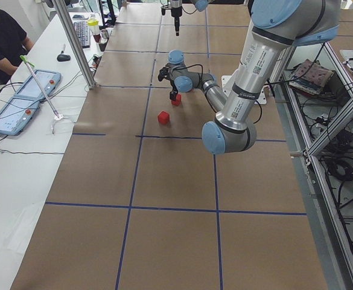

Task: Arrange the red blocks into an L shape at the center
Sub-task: 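Grasp the nearer red cube with the left gripper while the right arm withdraws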

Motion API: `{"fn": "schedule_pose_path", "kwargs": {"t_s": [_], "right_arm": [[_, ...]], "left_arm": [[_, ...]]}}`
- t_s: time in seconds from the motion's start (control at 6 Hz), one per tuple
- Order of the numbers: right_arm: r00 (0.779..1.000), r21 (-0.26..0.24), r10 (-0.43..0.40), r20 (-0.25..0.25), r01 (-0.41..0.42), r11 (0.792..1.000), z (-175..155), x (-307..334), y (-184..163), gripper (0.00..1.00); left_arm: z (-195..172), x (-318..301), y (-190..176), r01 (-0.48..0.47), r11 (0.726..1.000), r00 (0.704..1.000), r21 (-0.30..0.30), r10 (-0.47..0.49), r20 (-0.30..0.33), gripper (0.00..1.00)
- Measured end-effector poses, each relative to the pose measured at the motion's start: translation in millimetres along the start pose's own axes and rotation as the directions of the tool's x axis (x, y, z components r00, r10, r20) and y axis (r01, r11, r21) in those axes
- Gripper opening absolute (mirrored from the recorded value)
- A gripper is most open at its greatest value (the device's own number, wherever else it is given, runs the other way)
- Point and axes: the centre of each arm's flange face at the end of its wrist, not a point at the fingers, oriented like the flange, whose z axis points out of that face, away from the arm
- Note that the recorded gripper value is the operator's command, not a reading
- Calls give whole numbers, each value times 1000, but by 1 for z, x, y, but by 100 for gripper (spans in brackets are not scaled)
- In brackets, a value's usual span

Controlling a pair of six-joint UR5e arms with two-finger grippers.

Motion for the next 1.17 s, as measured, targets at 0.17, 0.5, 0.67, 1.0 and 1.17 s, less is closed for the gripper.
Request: {"fn": "schedule_pose_path", "kwargs": {"t_s": [0.17, 0.5, 0.67, 1.0, 1.17], "right_arm": [[1000, 0, 1, 0, -1, 1000, 0, 0, 0, 100], [1000, 0, 2, 0, -2, 1000, 0, 0, 1, 100], [1000, 0, 5, 1, -5, 1000, -1, 0, 1, 100], [1000, 1, 7, 1, -7, 1000, -1, 0, 1, 100], [1000, 0, 8, 1, -8, 1000, -1, 0, 1, 100]], "left_arm": [[12, 9, 3, -14, 1000, 999, 28, 13, 38, 100], [26, 14, 7, -22, 999, 997, 39, 20, 71, 100], [30, 14, 8, -23, 999, 997, 35, 20, 77, 99], [37, 13, 3, -25, 999, 994, 48, 20, 104, 82], [42, 14, -1, -27, 998, 993, 55, 20, 118, 59]]}}
